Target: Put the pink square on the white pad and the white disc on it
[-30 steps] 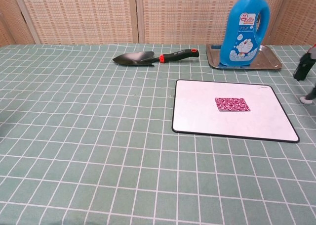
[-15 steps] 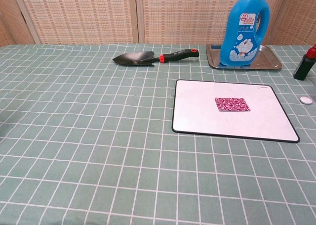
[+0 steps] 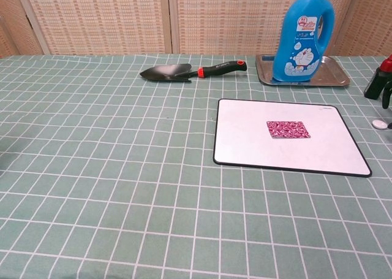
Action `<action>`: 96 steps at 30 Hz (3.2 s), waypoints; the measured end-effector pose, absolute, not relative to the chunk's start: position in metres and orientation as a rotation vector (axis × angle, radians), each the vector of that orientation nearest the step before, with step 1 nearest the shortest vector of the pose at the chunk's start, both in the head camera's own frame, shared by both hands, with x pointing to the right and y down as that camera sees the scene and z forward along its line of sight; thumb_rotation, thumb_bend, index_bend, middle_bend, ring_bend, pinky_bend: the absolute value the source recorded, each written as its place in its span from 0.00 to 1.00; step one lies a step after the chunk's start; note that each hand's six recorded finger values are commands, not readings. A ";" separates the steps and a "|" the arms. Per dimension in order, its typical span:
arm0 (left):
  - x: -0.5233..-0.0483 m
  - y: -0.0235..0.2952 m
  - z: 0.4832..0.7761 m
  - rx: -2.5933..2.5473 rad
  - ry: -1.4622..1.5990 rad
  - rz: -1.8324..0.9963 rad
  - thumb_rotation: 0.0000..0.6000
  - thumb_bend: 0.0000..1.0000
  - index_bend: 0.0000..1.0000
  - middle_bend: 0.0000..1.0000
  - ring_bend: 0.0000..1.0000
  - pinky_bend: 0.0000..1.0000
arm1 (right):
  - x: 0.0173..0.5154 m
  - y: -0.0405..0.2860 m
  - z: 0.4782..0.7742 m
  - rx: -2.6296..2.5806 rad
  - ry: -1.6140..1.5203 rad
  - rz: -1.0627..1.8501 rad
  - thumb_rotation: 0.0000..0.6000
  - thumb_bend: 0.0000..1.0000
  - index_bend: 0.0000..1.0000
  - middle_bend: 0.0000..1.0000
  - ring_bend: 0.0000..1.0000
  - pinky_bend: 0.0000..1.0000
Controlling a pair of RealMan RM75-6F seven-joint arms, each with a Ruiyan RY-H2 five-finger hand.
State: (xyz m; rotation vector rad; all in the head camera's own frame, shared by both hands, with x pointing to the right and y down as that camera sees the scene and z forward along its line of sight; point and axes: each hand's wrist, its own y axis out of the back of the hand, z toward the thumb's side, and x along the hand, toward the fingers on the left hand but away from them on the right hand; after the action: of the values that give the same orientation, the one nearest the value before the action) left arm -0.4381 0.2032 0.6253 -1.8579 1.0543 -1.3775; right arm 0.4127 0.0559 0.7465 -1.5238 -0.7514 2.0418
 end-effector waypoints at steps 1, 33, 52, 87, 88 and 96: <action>-0.438 0.203 0.625 -1.859 1.055 -1.377 1.00 0.23 0.00 0.00 0.00 0.00 | 0.413 0.056 0.747 -1.525 -0.750 2.044 1.00 0.12 0.45 0.00 0.00 0.00; -0.440 0.202 0.627 -1.873 1.061 -1.376 1.00 0.23 0.00 0.00 0.00 0.00 | 0.413 0.053 0.766 -1.519 -0.729 2.104 1.00 0.14 0.43 0.00 0.00 0.00; -0.441 0.201 0.632 -1.888 1.058 -1.389 1.00 0.23 0.00 0.00 0.00 0.00 | 0.412 0.048 0.768 -1.538 -0.740 2.113 1.00 0.15 0.45 0.00 0.00 0.00; -0.443 0.202 0.635 -1.911 1.054 -1.401 1.00 0.23 0.00 0.00 0.00 0.00 | 0.411 0.051 0.776 -1.554 -0.726 2.156 1.00 0.17 0.46 0.00 0.00 0.00; -0.443 0.202 0.636 -1.912 1.054 -1.401 1.00 0.23 0.00 0.00 0.00 0.00 | 0.411 0.051 0.776 -1.555 -0.726 2.157 1.00 0.17 0.46 0.00 0.00 0.00; -0.444 0.202 0.637 -1.918 1.054 -1.407 1.00 0.23 0.00 0.00 0.00 0.00 | 0.410 0.050 0.776 -1.561 -0.729 2.164 1.00 0.17 0.45 0.00 0.00 0.00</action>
State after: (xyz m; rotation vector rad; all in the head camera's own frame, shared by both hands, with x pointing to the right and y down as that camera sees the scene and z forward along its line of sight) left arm -0.4437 0.2023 0.6371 -1.9184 1.0543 -1.4068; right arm 0.4102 0.0496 0.7763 -1.5606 -0.7292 2.1644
